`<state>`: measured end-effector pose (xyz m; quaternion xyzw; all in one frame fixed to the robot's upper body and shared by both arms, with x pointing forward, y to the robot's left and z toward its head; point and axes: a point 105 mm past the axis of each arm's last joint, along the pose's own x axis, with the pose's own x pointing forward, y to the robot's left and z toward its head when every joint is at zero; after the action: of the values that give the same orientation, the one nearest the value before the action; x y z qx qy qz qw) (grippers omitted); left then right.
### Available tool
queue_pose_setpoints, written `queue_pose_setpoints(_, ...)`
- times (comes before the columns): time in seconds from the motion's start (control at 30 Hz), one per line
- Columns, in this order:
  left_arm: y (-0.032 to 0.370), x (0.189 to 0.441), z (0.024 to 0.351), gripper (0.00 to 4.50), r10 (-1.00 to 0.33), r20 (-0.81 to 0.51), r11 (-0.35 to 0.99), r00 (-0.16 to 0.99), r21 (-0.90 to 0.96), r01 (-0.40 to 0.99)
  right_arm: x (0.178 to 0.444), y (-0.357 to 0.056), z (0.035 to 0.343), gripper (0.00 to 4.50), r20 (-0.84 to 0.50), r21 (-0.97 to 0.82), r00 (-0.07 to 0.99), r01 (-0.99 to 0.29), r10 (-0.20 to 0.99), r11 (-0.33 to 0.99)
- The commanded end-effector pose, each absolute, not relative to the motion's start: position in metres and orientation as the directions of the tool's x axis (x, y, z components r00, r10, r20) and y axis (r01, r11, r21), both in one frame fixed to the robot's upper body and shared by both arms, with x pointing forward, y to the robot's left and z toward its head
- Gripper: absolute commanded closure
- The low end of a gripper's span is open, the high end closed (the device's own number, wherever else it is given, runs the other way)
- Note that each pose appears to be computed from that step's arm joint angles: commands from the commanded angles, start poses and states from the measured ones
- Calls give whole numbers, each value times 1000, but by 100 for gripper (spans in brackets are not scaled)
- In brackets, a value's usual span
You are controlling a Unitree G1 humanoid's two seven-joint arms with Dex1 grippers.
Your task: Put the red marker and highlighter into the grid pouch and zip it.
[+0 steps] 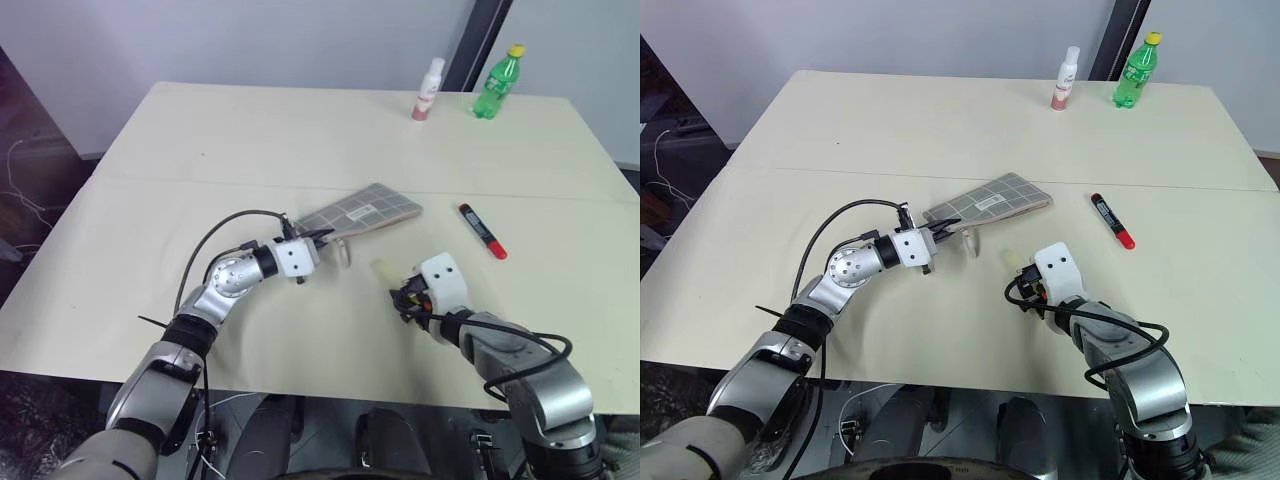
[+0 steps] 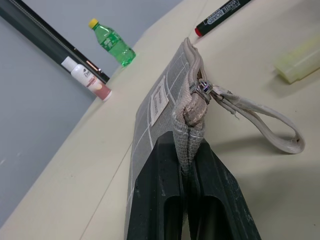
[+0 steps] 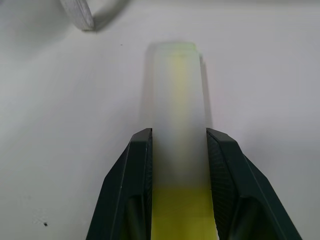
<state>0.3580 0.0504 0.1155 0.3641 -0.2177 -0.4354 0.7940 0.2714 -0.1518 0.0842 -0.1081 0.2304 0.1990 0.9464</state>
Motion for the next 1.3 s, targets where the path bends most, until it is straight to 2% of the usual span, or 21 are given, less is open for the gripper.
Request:
queue_pose_setpoints(0.03, 51, 357, 131, 450, -848, 98, 405, 520, 754, 517, 274, -159, 96, 360, -427, -135, 835, -440, 348, 888)
queue_pose_setpoints(0.1, 60, 363, 149, 450, -816, 180, 514, 550, 661, 547, 277, -161, 126, 360, -311, -216, 852, -496, 422, 841)
queue_pose_setpoints(0.17, 65, 361, 157, 450, -817, 208, 537, 538, 615, 577, 278, -160, 142, 360, -258, -250, 844, -528, 470, 811)
queue_pose_setpoints(0.47, 64, 346, 164, 450, -899, 137, 404, 416, 628, 665, 294, -159, 175, 360, -161, -374, 821, -564, 548, 736)
queue_pose_setpoints(0.6, 63, 346, 165, 450, -907, 120, 380, 403, 643, 665, 298, -159, 176, 360, -172, -396, 807, -582, 566, 710)
queue_pose_setpoints(0.83, 58, 340, 166, 450, -924, 121, 352, 364, 644, 679, 303, -162, 155, 360, -291, -468, 784, -617, 548, 633)
queue_pose_setpoints(1.0, 54, 331, 159, 450, -950, 50, 251, 307, 706, 662, 308, -161, 164, 360, -271, -509, 774, -620, 573, 597)
queue_pose_setpoints(1.17, 47, 321, 161, 450, -975, 33, 181, 219, 693, 698, 298, -95, 171, 360, -232, -590, 586, -719, 776, 367)
queue_pose_setpoints(1.3, 48, 318, 163, 450, -982, 35, 163, 188, 670, 724, 304, -81, 161, 360, -287, -684, 544, -693, 789, 229)
